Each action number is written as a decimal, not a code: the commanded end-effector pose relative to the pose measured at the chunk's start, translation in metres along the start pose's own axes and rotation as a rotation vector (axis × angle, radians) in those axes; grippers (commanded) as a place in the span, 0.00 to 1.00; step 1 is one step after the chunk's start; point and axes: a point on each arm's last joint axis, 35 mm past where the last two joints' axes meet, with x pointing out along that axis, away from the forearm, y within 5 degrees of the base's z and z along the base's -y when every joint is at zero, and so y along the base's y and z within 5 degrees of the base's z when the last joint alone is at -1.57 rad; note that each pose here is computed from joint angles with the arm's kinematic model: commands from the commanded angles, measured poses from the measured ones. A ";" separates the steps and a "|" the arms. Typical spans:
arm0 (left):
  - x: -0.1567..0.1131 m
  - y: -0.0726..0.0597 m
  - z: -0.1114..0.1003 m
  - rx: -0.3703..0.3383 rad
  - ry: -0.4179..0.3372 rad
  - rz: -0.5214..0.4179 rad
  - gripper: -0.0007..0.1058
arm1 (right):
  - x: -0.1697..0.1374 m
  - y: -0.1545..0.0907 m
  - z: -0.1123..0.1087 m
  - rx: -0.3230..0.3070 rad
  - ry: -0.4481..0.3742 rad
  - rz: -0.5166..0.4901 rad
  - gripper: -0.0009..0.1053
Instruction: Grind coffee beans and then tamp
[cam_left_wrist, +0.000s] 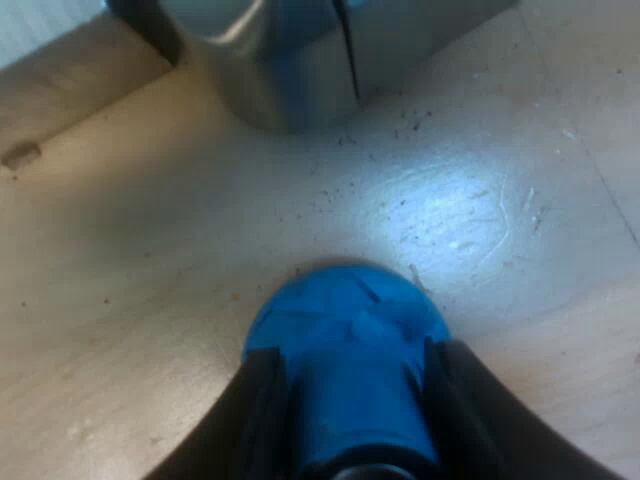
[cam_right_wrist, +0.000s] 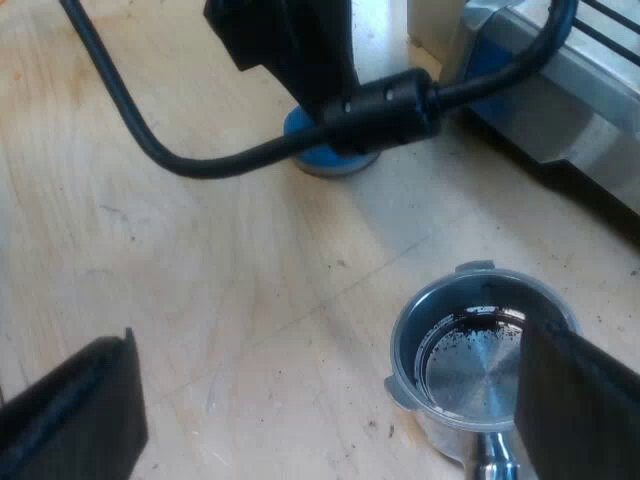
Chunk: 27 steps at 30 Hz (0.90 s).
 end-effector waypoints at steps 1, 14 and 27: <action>0.007 0.002 -0.006 -0.009 0.052 0.030 0.01 | 0.001 -0.002 0.004 -0.011 -0.018 -0.001 0.73; 0.005 -0.001 -0.008 0.005 0.094 -0.048 1.00 | 0.001 -0.002 0.004 -0.008 -0.018 -0.001 0.73; -0.066 -0.004 -0.013 0.039 -0.181 0.052 1.00 | -0.004 -0.009 0.043 0.103 0.059 0.004 0.73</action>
